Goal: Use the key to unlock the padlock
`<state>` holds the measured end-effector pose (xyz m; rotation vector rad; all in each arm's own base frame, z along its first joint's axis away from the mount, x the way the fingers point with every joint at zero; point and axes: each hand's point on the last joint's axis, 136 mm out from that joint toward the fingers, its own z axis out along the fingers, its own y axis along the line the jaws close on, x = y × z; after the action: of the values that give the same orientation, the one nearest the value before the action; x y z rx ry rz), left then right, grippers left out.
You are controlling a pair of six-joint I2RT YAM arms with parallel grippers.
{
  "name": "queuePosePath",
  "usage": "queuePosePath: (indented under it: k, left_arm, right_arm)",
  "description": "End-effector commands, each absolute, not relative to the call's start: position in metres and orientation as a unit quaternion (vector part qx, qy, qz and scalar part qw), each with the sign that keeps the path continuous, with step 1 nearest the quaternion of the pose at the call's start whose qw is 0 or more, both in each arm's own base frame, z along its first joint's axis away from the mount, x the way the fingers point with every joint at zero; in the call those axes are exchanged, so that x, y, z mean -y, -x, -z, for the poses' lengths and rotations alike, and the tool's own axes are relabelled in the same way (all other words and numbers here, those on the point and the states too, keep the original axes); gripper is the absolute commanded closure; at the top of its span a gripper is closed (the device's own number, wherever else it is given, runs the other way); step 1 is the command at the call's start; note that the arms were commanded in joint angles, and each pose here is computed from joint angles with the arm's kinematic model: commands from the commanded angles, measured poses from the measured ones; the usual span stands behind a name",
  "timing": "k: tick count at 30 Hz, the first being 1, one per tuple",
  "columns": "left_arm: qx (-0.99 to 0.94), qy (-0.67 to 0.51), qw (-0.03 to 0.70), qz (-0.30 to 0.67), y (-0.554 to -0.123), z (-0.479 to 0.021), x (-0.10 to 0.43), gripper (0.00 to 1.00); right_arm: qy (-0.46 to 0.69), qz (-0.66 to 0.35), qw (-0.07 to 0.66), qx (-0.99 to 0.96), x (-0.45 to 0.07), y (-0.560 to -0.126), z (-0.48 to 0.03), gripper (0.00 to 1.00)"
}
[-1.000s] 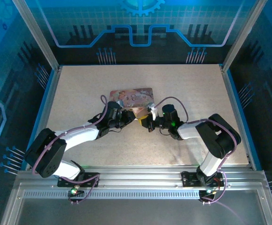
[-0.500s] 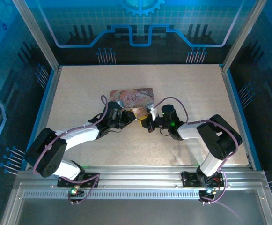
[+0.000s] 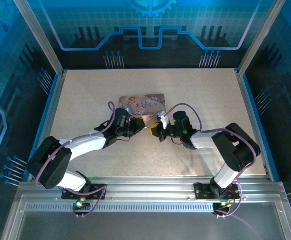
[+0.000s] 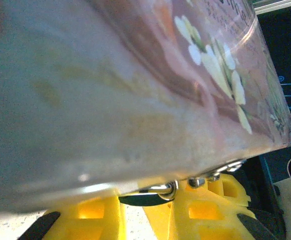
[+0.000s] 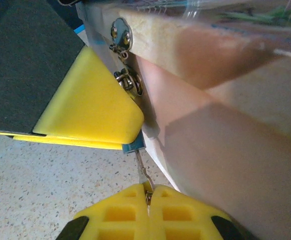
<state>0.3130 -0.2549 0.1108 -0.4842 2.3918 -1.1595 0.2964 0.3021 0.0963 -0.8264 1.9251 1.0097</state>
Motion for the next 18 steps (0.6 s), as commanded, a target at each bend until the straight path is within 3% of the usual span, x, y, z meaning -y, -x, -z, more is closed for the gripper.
queuePosePath:
  k: [1,18]
  left_arm:
    - [-0.845,0.066,0.124,0.516,-0.263,-0.138,0.306,0.9]
    - [-0.842,0.061,0.118,0.523,-0.261,-0.142,0.308,0.9]
  right_arm:
    - [0.396,-0.495,0.451,-0.629,-0.345,-0.279,-0.18,0.98]
    - [0.356,-0.485,0.494,-0.627,-0.34,-0.297,-0.195,0.98]
